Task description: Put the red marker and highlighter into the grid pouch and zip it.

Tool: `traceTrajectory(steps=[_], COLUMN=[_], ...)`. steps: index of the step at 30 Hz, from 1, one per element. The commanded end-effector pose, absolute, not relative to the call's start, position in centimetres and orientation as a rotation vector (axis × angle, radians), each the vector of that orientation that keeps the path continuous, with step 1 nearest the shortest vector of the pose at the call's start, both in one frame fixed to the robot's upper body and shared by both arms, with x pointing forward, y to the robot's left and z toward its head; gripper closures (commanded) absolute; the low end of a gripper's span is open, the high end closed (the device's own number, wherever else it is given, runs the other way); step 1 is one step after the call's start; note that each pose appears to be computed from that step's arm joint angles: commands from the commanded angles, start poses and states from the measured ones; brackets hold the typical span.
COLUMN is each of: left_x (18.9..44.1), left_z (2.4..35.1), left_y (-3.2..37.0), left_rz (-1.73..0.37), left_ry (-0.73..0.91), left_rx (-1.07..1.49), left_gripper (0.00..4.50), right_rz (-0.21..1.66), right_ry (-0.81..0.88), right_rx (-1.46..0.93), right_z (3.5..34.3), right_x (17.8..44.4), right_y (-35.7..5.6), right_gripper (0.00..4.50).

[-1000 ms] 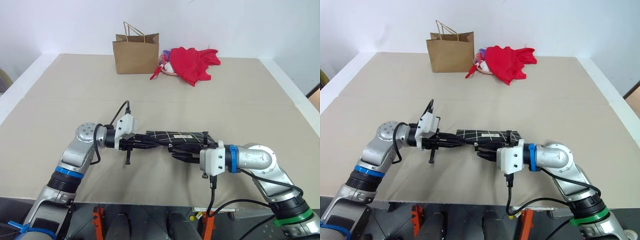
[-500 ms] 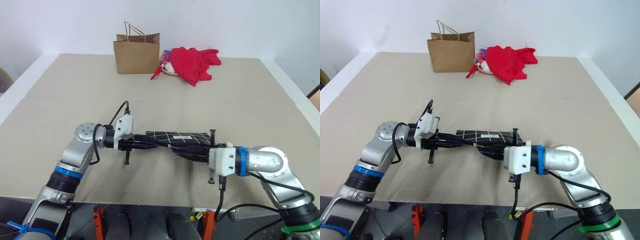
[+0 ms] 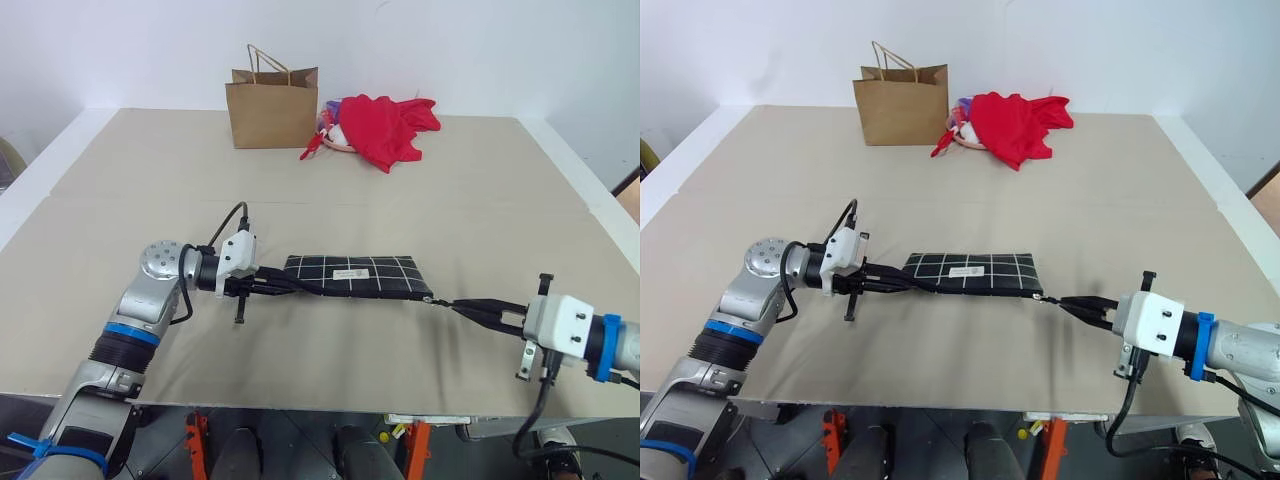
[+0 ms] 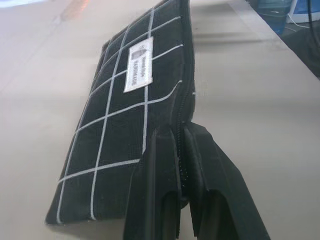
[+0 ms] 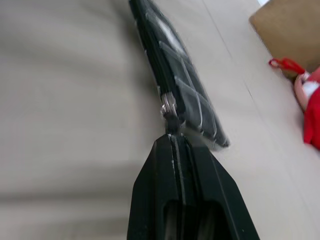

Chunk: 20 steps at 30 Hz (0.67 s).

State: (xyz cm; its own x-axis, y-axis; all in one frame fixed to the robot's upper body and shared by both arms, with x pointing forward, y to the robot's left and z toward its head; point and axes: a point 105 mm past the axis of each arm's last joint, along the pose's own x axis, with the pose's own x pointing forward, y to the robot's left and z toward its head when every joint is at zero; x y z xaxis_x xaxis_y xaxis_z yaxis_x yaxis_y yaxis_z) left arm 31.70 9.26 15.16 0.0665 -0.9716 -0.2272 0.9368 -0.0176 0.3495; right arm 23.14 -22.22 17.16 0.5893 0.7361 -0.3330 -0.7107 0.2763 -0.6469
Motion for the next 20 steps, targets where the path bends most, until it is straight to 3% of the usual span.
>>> traceTrajectory(steps=[1,2,3,5,7,11,12,13,20], left_x=[32.5,32.4,32.2,32.0,32.2,33.4,33.7,34.2,36.5], left_z=[16.2,16.1,16.1,16.1,16.5,17.4,17.5,17.3,14.7], left_y=[9.6,9.5,9.3,9.2,9.2,10.2,10.5,11.0,13.9], left_rz=[-1.485,-1.495,-1.510,-1.523,-1.500,-1.370,-1.335,-1.274,-0.893], left_ry=[-0.106,-0.088,-0.067,-0.038,-0.013,0.035,0.043,0.044,0.080], left_rx=[0.488,0.465,0.439,0.403,0.339,0.209,0.192,0.187,0.173], left_gripper=[4.50,4.11,3.69,3.01,1.97,0.49,0.00,0.00,0.00], right_rz=[0.901,0.898,0.883,0.865,0.835,0.730,0.706,0.662,0.429], right_ry=[-0.078,-0.083,-0.095,-0.065,-0.016,0.039,0.048,0.052,0.048], right_rx=[-0.818,-0.752,-0.699,-0.582,-0.474,-0.287,-0.264,-0.250,-0.194], right_z=[19.1,19.4,19.7,19.7,19.3,18.7,18.5,18.3,16.7], right_x=[23.3,23.5,23.8,24.4,24.8,25.4,25.5,25.8,26.5], right_y=[-22.8,-22.4,-22.1,-21.6,-21.6,-22.6,-22.8,-23.4,-27.0], right_gripper=[4.47,4.50,3.98,3.47,2.45,0.96,0.40,0.03,0.03])
